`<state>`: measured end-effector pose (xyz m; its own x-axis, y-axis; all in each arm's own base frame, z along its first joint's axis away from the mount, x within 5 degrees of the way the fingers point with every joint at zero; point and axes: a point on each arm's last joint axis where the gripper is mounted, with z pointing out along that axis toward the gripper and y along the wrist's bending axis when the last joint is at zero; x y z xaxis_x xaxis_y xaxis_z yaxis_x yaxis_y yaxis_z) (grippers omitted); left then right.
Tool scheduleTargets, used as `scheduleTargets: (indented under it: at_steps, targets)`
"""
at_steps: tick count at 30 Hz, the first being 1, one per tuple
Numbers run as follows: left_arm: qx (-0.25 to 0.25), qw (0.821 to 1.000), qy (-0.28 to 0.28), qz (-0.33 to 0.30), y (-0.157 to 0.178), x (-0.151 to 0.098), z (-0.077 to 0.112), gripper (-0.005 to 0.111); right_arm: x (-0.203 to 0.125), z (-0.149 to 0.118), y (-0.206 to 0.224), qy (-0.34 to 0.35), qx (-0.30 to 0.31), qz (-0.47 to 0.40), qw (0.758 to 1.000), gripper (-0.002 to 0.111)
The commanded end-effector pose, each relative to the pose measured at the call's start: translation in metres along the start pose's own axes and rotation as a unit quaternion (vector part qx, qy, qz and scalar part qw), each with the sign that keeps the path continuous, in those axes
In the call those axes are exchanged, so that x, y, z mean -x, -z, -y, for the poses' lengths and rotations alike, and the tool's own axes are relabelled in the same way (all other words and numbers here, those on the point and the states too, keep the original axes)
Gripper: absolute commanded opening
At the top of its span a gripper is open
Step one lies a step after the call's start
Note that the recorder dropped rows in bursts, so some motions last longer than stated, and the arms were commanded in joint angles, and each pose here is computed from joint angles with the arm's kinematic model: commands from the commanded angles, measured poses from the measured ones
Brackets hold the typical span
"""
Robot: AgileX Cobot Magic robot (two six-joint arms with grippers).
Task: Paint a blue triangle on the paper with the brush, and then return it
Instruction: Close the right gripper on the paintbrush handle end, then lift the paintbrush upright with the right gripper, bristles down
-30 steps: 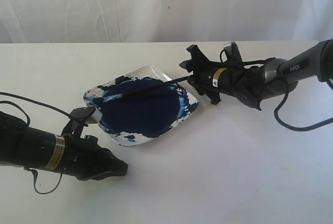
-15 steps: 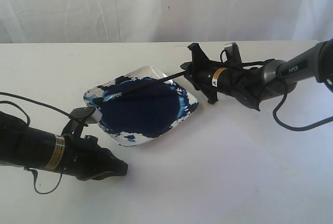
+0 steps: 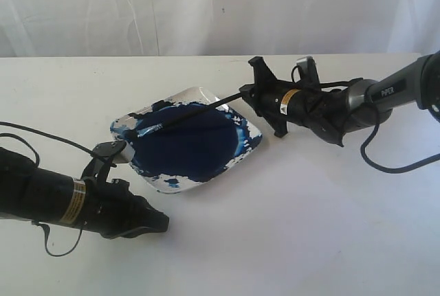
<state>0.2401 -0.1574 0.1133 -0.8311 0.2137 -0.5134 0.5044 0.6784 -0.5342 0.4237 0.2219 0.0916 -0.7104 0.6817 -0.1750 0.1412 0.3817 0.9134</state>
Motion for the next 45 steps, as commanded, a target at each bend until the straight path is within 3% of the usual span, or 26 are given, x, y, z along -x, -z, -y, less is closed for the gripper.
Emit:
scheduleTargets:
  at_steps: [1,7,23,26,31,37,45]
  targets:
    - [0.001,1.0,-0.002,0.0,0.0,0.0,0.0,0.0,-0.005,0.023,-0.003,0.014,-0.052,-0.008,0.998,0.008]
    - [0.001,1.0,-0.002,0.0,0.0,0.0,0.0,0.0,-0.006,0.022,-0.003,0.039,-0.048,-0.011,0.998,0.004]
    - [0.001,1.0,-0.002,0.0,0.0,0.0,0.0,0.0,-0.003,-0.005,0.001,0.188,0.061,0.006,0.98,0.0]
    - [0.001,1.0,-0.002,0.0,0.0,0.0,0.0,0.0,-0.001,-0.018,0.005,0.234,0.101,0.017,0.967,0.0]
    - [0.001,1.0,-0.002,0.0,0.0,0.0,0.0,0.0,-0.003,-0.031,0.008,0.237,0.166,0.025,0.957,0.0]
    - [0.001,1.0,-0.002,0.0,0.0,0.0,0.0,0.0,-0.004,-0.048,0.016,0.283,0.264,0.057,0.92,0.0]
    - [0.001,1.0,-0.002,0.0,0.0,0.0,0.0,0.0,0.002,-0.067,0.029,0.311,0.322,0.092,0.889,0.0]
